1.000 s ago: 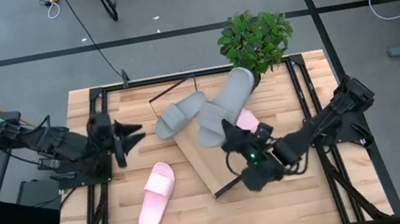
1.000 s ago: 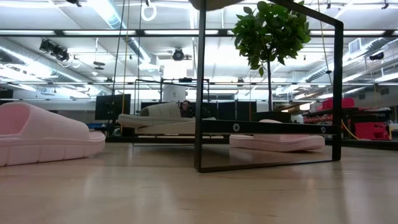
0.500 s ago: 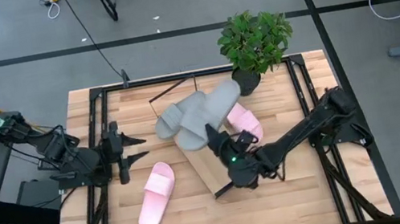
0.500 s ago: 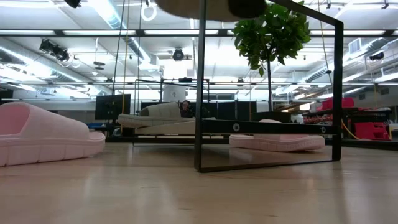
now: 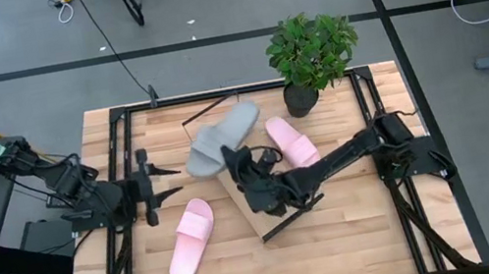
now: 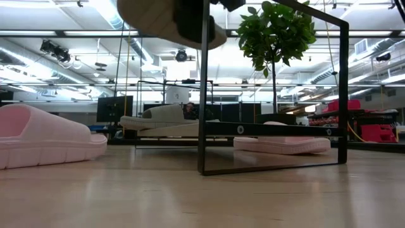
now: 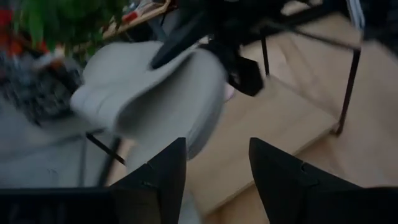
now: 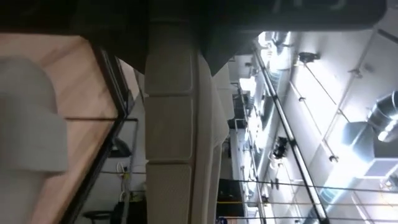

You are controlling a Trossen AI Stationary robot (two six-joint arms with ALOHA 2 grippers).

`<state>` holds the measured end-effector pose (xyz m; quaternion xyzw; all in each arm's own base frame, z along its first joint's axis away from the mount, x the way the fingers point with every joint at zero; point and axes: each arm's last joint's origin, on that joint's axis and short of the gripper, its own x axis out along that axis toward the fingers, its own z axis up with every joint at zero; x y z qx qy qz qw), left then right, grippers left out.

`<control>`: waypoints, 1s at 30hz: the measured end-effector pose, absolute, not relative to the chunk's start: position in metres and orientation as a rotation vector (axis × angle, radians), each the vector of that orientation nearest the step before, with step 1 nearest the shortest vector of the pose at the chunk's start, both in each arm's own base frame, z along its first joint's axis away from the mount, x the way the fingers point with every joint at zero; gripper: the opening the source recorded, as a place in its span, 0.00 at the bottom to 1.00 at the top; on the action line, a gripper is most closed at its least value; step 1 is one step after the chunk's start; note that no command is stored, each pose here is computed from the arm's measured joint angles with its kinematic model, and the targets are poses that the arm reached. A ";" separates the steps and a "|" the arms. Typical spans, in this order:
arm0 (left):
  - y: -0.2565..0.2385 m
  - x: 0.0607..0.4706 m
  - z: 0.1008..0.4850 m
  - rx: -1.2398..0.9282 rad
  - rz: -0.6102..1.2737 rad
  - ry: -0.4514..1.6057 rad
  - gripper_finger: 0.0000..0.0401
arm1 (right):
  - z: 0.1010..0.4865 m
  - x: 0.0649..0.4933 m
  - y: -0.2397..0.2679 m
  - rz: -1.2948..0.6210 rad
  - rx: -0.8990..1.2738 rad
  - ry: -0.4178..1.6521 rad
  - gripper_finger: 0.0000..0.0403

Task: Pick and place slides into the shelf
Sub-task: Put the gray slides on the shelf

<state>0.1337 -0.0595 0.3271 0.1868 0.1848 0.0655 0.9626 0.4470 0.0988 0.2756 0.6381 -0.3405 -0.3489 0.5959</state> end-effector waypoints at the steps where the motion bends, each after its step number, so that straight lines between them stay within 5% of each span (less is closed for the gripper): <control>1: -0.060 0.134 0.327 0.425 0.122 0.381 0.46 | 0.277 0.447 0.095 -0.811 1.473 -0.783 0.22; 15: -0.076 0.161 0.311 0.743 0.128 0.477 0.54 | 0.284 0.447 0.090 -0.785 1.487 -0.757 0.22; 30: -0.074 0.161 0.313 0.822 0.351 0.481 0.48 | 0.285 0.447 0.089 -0.775 1.497 -0.754 0.22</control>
